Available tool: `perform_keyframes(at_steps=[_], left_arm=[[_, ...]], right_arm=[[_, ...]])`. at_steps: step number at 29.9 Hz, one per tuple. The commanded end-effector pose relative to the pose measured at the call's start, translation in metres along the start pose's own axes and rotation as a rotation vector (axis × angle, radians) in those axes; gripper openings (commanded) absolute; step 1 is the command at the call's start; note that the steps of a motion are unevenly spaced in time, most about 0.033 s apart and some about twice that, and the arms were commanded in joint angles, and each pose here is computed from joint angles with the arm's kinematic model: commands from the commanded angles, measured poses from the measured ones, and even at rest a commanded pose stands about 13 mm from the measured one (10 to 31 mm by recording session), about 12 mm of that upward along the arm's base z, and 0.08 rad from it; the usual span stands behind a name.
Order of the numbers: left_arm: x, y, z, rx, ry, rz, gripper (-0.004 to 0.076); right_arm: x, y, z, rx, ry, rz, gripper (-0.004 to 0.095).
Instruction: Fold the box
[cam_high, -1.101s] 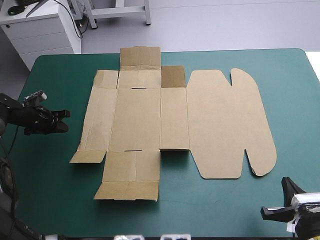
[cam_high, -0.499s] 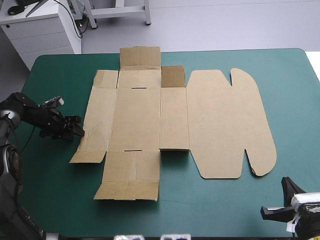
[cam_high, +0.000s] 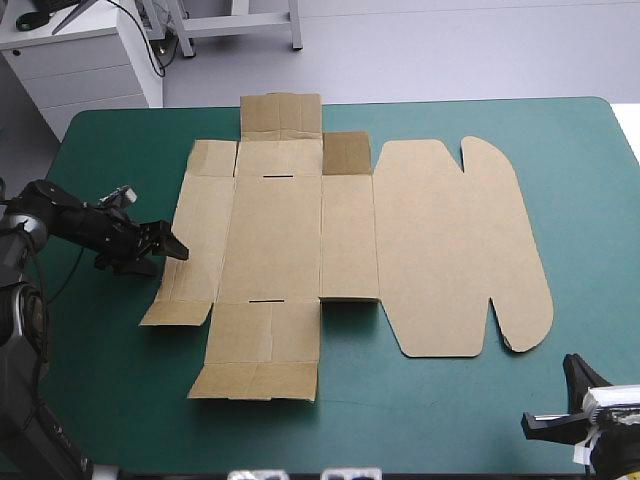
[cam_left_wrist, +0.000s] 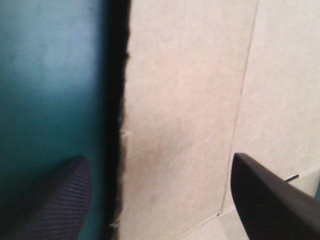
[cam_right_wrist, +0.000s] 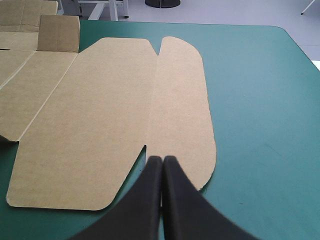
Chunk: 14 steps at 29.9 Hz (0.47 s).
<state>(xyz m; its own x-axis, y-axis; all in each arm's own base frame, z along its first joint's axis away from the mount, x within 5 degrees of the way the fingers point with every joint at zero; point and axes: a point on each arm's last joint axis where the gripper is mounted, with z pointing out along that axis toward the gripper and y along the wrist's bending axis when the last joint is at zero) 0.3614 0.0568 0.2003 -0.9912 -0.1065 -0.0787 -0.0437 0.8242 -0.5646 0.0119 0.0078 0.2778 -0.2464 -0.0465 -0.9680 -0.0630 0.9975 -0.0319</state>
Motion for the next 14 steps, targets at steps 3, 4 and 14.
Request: perform_keyframes(at_steps=[3, 4, 14], left_arm=[[-0.002, -0.019, 0.033, 0.068, 0.084, 0.017, 0.0548], [-0.001, -0.022, 0.036, 0.067, 0.094, 0.026, 0.0547], [-0.009, -0.031, 0.032, 0.073, 0.104, 0.074, 0.0417]], right_arm=[[-0.015, -0.001, -0.010, 0.017, -0.125, -0.012, -0.0019], [-0.015, -0.001, -0.010, 0.017, -0.125, -0.012, -0.0019], [-0.015, -0.001, -0.010, 0.017, -0.125, -0.012, -0.0019]])
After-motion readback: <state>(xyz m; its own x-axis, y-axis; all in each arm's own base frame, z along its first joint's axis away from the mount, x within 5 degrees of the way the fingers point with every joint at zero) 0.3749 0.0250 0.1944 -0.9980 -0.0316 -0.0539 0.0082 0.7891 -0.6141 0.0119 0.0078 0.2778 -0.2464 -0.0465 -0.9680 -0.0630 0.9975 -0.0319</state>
